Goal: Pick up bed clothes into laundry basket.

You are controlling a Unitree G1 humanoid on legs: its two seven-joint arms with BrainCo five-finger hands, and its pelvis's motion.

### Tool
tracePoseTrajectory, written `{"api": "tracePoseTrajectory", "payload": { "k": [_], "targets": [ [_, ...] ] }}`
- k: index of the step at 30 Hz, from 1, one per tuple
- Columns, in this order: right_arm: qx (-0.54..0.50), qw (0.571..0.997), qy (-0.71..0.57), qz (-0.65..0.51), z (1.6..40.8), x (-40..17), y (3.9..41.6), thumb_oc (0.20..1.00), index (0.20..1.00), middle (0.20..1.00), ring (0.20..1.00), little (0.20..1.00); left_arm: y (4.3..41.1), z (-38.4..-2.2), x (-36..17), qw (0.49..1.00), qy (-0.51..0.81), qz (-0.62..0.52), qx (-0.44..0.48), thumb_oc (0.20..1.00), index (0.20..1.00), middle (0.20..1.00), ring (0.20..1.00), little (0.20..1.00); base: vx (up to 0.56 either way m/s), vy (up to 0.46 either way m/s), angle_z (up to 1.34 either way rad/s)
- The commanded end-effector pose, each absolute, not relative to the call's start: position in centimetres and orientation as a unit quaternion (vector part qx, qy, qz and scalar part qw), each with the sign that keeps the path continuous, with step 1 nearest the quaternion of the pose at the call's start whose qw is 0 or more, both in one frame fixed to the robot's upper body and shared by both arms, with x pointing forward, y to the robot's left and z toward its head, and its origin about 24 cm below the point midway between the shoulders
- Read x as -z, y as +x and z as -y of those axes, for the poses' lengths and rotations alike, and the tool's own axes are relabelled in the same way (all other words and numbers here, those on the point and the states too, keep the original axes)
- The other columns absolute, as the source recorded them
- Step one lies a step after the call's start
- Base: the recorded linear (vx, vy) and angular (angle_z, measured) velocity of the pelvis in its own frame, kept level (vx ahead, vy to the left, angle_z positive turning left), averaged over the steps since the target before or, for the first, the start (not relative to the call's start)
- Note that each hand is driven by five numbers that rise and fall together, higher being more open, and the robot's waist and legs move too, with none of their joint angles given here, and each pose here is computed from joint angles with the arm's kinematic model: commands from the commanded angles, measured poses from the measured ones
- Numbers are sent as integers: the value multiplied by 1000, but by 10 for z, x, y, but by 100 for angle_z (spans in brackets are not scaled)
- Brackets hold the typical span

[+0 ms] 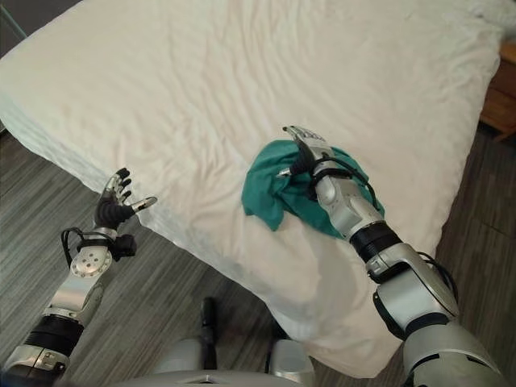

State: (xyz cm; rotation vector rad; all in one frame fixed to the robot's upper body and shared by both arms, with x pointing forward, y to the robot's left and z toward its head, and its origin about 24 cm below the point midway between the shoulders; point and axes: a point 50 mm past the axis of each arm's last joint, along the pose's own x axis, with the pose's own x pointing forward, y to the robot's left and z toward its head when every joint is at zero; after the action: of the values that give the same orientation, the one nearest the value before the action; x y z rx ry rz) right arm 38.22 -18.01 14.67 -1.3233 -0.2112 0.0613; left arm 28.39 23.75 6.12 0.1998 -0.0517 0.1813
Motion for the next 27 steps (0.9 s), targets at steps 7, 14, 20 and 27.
{"api": "tracePoseTrajectory", "payload": {
  "k": [7, 14, 20, 27],
  "targets": [
    [78, 729, -678, 43, 229, -197, 411, 1000, 1000, 1000, 1000, 1000, 342, -227, -126, 980, 117, 135, -89, 1000, 1000, 1000, 1000, 1000, -19, -23, -1],
    [-31, 750, -655, -83, 240, -72, 369, 200, 200, 200, 200, 200, 310, -202, -95, 987, 103, 121, -23, 1000, 1000, 1000, 1000, 1000, -7, 2, 7],
    [1, 795, -601, -80, 216, -88, 388, 200, 200, 200, 200, 200, 321, -186, -97, 988, 101, 115, -9, 1000, 1000, 1000, 1000, 1000, 21, 5, 1],
    [9, 876, -482, 1, 182, -102, 388, 200, 200, 200, 200, 200, 326, -203, -110, 985, 115, 123, -39, 1000, 1000, 1000, 1000, 1000, 49, 76, -10]
  ]
}}
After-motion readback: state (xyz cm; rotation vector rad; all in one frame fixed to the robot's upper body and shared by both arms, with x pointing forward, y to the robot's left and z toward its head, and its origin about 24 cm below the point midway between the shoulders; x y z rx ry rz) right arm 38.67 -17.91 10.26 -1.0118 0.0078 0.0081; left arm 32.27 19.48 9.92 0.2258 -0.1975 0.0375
